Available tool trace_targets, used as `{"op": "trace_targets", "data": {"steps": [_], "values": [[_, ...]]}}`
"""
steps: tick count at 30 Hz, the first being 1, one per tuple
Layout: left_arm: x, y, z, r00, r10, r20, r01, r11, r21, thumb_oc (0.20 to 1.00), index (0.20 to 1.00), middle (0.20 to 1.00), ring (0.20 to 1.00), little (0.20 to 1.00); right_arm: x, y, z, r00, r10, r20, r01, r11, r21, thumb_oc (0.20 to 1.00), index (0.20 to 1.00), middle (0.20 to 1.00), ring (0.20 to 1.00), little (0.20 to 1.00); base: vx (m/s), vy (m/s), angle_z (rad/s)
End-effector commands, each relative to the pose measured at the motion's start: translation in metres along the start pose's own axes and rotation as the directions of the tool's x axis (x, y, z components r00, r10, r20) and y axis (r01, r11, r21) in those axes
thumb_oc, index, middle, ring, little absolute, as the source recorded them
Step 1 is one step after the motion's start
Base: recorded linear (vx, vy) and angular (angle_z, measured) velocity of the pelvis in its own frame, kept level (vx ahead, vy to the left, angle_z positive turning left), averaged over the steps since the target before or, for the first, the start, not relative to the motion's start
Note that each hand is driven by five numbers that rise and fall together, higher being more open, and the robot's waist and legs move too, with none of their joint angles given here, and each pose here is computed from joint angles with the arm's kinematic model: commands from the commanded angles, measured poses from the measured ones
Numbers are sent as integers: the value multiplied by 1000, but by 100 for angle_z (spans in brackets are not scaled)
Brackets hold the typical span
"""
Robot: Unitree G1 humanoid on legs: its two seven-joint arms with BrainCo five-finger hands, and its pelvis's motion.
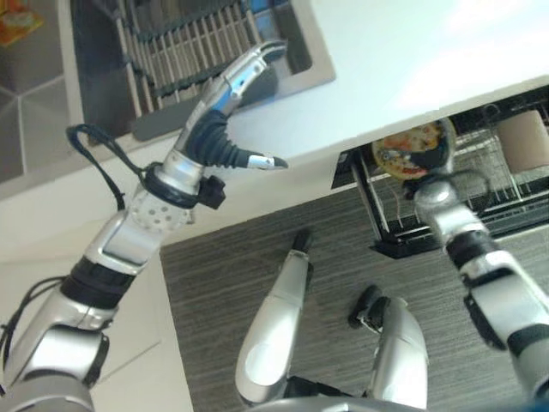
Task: Place the dishes in the dishwasher.
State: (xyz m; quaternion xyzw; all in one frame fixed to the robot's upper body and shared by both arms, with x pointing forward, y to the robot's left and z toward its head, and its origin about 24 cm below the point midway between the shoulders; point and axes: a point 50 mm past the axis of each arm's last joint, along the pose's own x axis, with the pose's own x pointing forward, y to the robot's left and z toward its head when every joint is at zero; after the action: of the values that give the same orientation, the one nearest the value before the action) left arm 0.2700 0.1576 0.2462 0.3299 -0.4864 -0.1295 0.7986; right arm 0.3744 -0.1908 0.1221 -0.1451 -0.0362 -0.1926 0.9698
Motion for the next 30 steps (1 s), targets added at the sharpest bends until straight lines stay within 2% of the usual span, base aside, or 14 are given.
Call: {"op": "trace_targets", "data": {"steps": [1, 5, 10, 12, 16, 22, 24, 27, 28, 30], "values": [[1, 15, -8, 991, 122, -47, -119, 991, 65, 1000, 1000, 1000, 1000, 1000, 2, -5, 11, 996, -88, -14, 89, 978, 189, 1000, 1000, 1000, 1000, 1000, 20, 191, -29], [-12, 13, -14, 979, 179, -99, -169, 981, 97, 1000, 1000, 1000, 1000, 1000, -27, 5, 3, 994, -104, -27, 107, 932, 346, 1000, 1000, 1000, 1000, 1000, 63, 115, -22], [-23, 17, -16, 970, 204, -128, -190, 975, 117, 1000, 1000, 1000, 1000, 1000, -42, 6, -3, 999, -54, -5, 52, 925, 377, 1000, 1000, 1000, 1000, 1000, 33, 44, -19], [-26, 16, -17, 969, 199, -143, -184, 976, 114, 1000, 1000, 1000, 1000, 1000, -47, 6, -6, 1000, -5, -9, 8, 897, 442, 1000, 1000, 1000, 1000, 1000, 63, -21, -4], [-46, 10, -21, 960, 182, -213, -166, 982, 94, 1000, 1000, 1000, 1000, 1000, -67, -1, -3, 990, 72, 121, -128, 824, 552, 1000, 1000, 1000, 1000, 1000, 112, -23, 1], [-65, 10, -24, 943, 183, -278, -164, 982, 91, 1000, 1000, 1000, 1000, 1000, -83, -28, 16, 939, 53, 339, -256, 766, 590, 1000, 1000, 1000, 1000, 1000, 61, -19, -2], [-75, 10, -25, 932, 184, -312, -167, 983, 79, 1000, 1000, 1000, 1000, 1000, -88, -42, 17, 930, 14, 368, -241, 779, 579, 1000, 1000, 1000, 1000, 1000, 77, -12, -7], [-91, 14, -24, 918, 178, -355, -161, 984, 78, 1000, 1000, 1000, 1000, 1000, -92, -69, 12, 924, -125, 361, -105, 826, 554, 1000, 1000, 1000, 1000, 1000, 39, -32, -14], [-97, 17, -24, 911, 187, -366, -169, 982, 83, 1000, 1000, 1000, 1000, 1000, -91, -86, 10, 908, -225, 355, 10, 855, 518, 1000, 1000, 1000, 1000, 1000, 21, -42, -27], [-107, 26, -25, 898, 191, -396, -169, 982, 89, 1000, 1000, 1000, 1000, 1000, -89, -127, -10, 877, -408, 254, 235, 825, 515, 1000, 1000, 1000, 1000, 1000, 59, -41, -26]]}}
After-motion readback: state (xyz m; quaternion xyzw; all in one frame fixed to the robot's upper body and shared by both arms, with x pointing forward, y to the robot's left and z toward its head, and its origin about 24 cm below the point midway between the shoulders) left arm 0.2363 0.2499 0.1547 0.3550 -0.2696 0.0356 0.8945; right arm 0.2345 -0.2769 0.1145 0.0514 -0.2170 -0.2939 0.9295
